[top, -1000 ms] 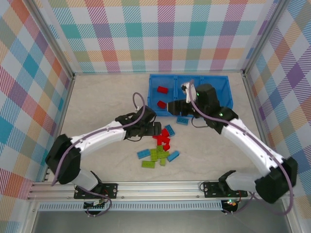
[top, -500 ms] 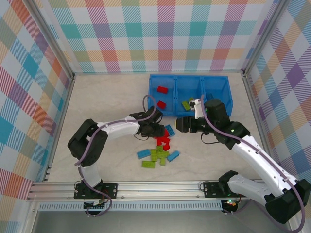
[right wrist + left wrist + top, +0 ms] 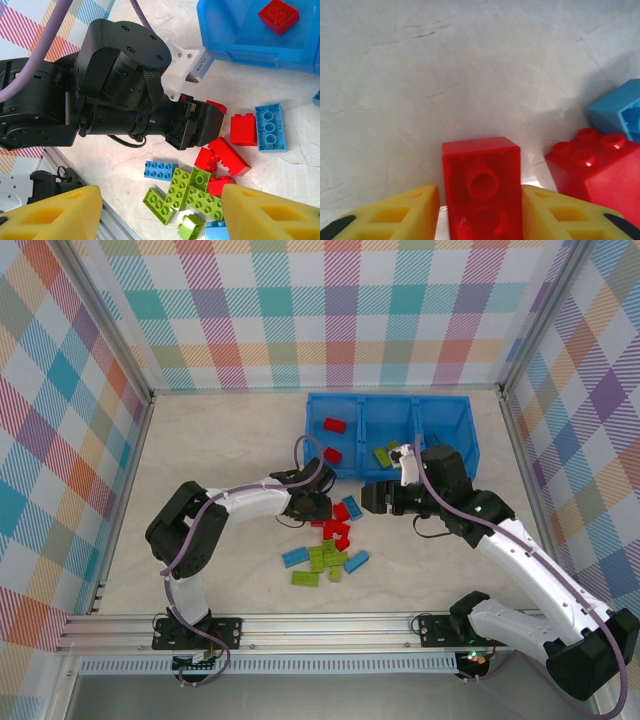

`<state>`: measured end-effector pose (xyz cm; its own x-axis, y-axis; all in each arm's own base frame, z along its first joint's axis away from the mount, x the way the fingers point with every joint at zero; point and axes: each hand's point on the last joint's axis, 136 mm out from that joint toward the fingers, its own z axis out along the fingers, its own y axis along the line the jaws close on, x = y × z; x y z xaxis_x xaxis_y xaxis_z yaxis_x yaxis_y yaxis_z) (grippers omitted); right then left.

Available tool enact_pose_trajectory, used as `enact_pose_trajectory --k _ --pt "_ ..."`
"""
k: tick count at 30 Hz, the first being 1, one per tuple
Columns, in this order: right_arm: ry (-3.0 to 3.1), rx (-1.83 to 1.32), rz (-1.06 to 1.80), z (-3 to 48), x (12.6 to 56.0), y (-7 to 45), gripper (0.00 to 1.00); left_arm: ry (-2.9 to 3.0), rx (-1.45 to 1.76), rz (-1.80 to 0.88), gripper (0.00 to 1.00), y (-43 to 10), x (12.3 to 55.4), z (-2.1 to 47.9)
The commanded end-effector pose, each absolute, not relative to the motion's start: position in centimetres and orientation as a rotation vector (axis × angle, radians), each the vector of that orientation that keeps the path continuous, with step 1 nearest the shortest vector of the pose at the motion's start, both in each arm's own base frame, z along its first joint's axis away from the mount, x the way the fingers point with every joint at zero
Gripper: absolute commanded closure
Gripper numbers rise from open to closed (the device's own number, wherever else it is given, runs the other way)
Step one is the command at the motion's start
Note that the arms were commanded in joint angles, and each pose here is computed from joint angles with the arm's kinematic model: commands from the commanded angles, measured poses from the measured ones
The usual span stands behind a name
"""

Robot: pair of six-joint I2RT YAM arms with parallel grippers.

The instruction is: Sort the legos into containers by color

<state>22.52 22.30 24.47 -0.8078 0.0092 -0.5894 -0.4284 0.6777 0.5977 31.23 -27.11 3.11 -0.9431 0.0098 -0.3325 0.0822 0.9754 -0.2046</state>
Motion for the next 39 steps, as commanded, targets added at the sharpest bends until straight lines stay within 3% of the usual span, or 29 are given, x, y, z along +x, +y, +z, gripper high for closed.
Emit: enact_pose_trajectory --k 1,6,13,18,25,33,39 --pt "2.351 -0.324 1.053 24.3 22.2 22.5 0.35 2.811 0.093 -0.184 0.61 -25.3 31.0 2.3" --pt "2.423 -0.321 1.034 23.1 21.5 22.2 0.35 2.765 0.114 -0.2 0.71 -25.5 31.6 4.8" --pt "2.36 -0.289 1.016 24.0 22.0 21.7 0.33 2.566 0.204 -0.398 0.72 -29.2 33.2 14.7" --pt "2.353 -0.262 0.979 23.6 22.7 21.4 0.32 2.408 0.188 -0.316 0.71 -30.2 37.9 18.6" --pt "2.36 -0.243 0.976 23.0 22.6 21.3 0.32 2.345 0.121 -0.245 0.71 -31.5 45.9 17.5" --pt "2.376 -0.237 0.969 22.8 22.1 20.9 0.32 2.327 0.092 -0.223 0.58 -32.5 49.6 16.3" --pt "2.382 -0.225 0.965 22.4 21.9 20.7 0.31 2.324 0.083 -0.252 0.42 -32.4 49.3 17.5"
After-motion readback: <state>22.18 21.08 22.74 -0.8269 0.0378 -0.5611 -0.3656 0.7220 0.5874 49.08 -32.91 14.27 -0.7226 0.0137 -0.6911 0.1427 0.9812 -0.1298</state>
